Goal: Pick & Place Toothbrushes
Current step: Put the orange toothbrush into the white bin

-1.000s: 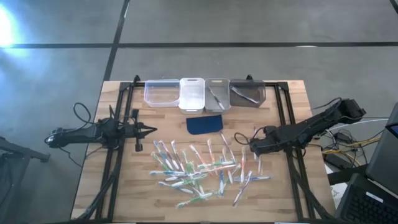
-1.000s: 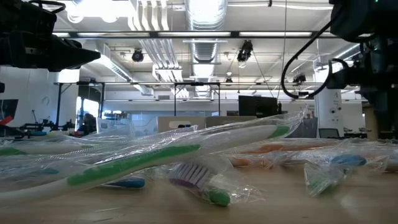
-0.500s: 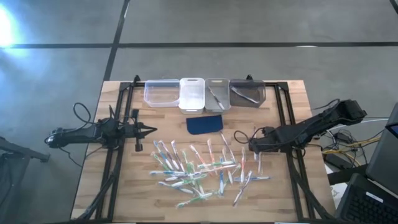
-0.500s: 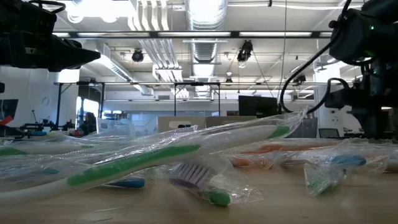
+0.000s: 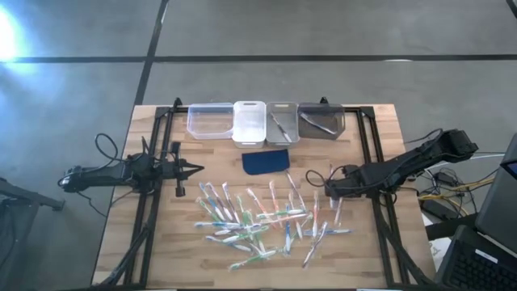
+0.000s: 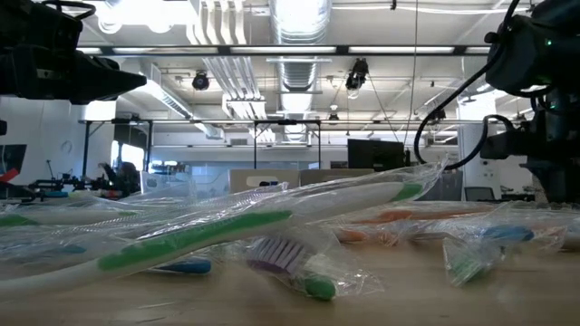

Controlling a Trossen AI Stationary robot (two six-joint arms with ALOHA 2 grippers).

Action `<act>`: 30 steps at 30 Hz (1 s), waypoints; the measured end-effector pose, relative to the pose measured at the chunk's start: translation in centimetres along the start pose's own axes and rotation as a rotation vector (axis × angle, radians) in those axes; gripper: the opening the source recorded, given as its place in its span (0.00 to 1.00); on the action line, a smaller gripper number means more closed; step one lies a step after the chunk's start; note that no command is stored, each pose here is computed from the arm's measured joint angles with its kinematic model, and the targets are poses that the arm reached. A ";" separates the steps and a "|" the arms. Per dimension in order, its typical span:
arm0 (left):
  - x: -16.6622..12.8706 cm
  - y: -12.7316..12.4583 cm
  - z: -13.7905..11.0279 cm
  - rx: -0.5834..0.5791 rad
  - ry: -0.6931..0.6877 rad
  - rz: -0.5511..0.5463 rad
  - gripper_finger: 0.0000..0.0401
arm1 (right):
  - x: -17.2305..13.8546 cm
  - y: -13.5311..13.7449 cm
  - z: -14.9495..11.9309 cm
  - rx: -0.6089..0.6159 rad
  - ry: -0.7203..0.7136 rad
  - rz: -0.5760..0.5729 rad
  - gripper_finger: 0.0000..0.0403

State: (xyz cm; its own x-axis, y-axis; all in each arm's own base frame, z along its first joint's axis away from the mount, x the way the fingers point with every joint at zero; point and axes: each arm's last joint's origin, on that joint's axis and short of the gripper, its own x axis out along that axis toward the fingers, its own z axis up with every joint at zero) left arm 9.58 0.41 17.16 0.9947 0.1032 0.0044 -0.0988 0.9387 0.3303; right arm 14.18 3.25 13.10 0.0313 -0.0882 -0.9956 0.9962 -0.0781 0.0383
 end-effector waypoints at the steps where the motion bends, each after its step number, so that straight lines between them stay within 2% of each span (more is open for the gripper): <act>1: 0.0 0.0 0.0 0.000 0.000 0.000 0.03 | 0.0 -0.1 0.0 -0.001 -0.001 -0.005 0.19; 7: 0.0 0.0 0.0 0.000 0.000 0.000 0.03 | 0.1 -0.3 0.1 -0.013 -0.006 -0.021 0.04; 14: 0.0 0.0 0.0 0.000 0.000 0.001 0.03 | -0.4 -0.1 0.0 -0.040 0.002 -0.036 0.03; 16: 0.0 0.0 0.0 0.000 0.000 0.001 0.03 | -0.8 -0.4 0.2 -0.054 -0.010 -0.074 0.03; 24: 0.0 0.0 0.0 0.001 0.006 -0.001 0.03 | -3.7 0.3 0.4 -0.106 -0.047 0.025 0.03; 30: 0.1 0.0 -0.1 0.001 0.009 -0.002 0.03 | -6.4 1.7 0.6 -0.182 -0.146 0.169 0.03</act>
State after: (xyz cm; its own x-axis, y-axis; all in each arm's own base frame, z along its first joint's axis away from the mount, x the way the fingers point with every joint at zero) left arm 9.64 0.42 17.10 0.9946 0.1040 -0.0045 -0.0966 0.9386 0.3311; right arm 15.65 3.09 19.61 0.1992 -0.2275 -0.9532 0.9765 0.1278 0.1735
